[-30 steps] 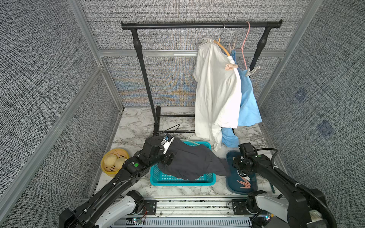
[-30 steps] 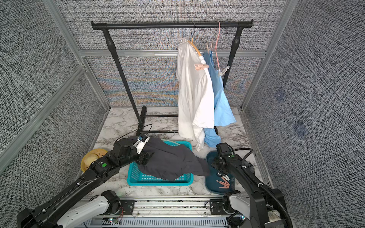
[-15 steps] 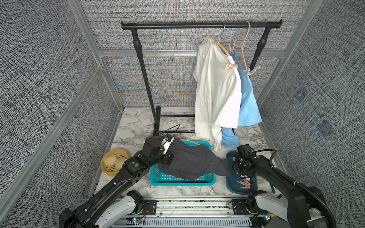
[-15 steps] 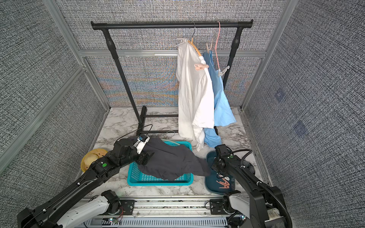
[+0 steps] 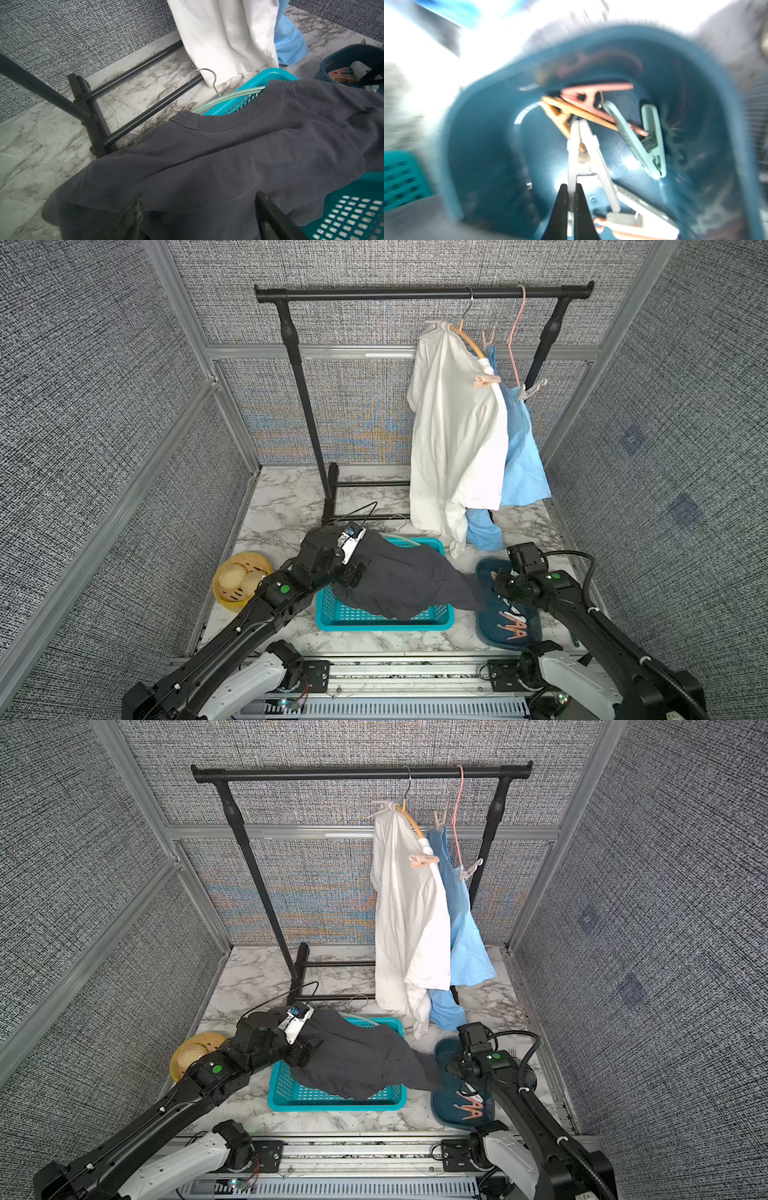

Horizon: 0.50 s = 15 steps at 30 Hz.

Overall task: Use clothespins to secure the t-shirt on both sides of the hanger
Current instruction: Pick up the clothespin from the storage box.

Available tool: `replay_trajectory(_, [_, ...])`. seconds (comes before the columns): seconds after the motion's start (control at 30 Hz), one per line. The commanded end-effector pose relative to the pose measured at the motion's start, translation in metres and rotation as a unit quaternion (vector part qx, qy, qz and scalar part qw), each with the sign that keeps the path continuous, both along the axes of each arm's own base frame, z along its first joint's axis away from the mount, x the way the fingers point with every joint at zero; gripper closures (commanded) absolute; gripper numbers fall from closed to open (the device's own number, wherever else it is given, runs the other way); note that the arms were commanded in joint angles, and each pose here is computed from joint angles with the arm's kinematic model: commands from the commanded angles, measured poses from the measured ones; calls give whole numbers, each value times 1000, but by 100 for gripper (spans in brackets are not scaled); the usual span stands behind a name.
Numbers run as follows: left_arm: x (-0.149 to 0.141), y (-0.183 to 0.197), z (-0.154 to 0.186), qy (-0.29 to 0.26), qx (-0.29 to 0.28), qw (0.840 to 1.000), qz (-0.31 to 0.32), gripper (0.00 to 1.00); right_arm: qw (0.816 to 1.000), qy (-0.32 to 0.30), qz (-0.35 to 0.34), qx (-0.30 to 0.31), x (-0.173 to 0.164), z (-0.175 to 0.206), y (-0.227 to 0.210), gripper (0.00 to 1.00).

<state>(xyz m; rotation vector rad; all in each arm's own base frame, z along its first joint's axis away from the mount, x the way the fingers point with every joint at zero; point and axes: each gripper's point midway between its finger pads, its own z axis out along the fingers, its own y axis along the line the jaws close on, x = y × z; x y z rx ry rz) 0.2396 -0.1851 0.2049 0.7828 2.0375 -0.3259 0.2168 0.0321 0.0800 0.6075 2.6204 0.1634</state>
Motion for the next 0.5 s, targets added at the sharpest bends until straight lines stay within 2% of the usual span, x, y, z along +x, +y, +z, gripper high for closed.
replay_trajectory(0.0, [3,1,17,-28,-8,1000,0,18,999,-15,38,-12,-8,18,1,100])
replay_trajectory(0.13, [-9,-7,34,-42,-26,998,-40,23,988,-103,112,-7,0,60,18,100])
replay_trajectory(0.23, [-29,-20,49,-54,-49,991,-111,27,959,-191,207,-13,5,99,43,100])
replay_trajectory(0.33, [-50,-34,62,-56,-83,979,-179,28,921,-254,293,-43,3,126,67,100])
replay_trajectory(0.47, [-78,-52,78,-42,-131,956,-261,30,837,-305,448,-76,-14,139,113,100])
